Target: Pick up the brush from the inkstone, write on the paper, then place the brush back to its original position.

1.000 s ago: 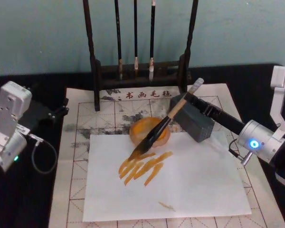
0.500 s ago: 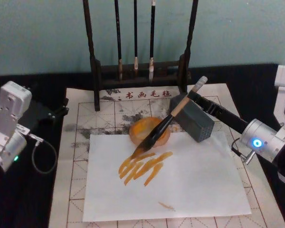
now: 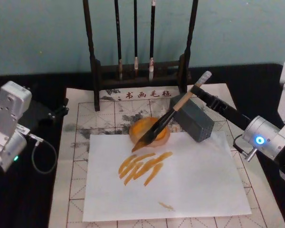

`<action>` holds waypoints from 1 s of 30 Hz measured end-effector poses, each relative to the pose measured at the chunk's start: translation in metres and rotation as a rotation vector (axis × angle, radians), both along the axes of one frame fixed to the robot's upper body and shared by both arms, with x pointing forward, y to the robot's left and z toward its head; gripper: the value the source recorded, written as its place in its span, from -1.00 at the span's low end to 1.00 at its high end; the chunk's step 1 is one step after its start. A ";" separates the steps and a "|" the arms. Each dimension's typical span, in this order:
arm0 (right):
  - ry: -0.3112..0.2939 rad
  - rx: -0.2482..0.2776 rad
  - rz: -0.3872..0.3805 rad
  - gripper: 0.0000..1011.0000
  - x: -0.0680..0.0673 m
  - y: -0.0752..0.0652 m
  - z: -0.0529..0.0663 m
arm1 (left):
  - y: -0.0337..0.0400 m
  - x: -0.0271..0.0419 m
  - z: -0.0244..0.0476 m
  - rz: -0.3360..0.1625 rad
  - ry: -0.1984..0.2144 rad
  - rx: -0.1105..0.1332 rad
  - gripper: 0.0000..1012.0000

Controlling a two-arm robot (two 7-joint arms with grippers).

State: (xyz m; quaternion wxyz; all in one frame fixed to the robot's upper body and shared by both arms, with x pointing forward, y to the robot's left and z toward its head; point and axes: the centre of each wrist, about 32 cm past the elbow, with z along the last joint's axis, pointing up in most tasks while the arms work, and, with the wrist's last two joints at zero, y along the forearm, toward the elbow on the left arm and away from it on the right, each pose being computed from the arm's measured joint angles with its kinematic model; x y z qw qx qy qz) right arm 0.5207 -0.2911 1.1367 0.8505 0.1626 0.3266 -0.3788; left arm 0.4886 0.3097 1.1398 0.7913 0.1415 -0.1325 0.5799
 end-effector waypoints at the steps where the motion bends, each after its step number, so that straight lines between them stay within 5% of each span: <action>1: -0.001 0.001 -0.001 -0.65 0.000 0.000 0.000 | 0.0000 0.0000 0.0000 0.000 0.000 0.000 0.98; 30: 0.032 0.040 -0.062 -0.65 0.005 0.003 0.004 | 0.0000 0.0000 0.0000 0.000 0.000 0.000 0.98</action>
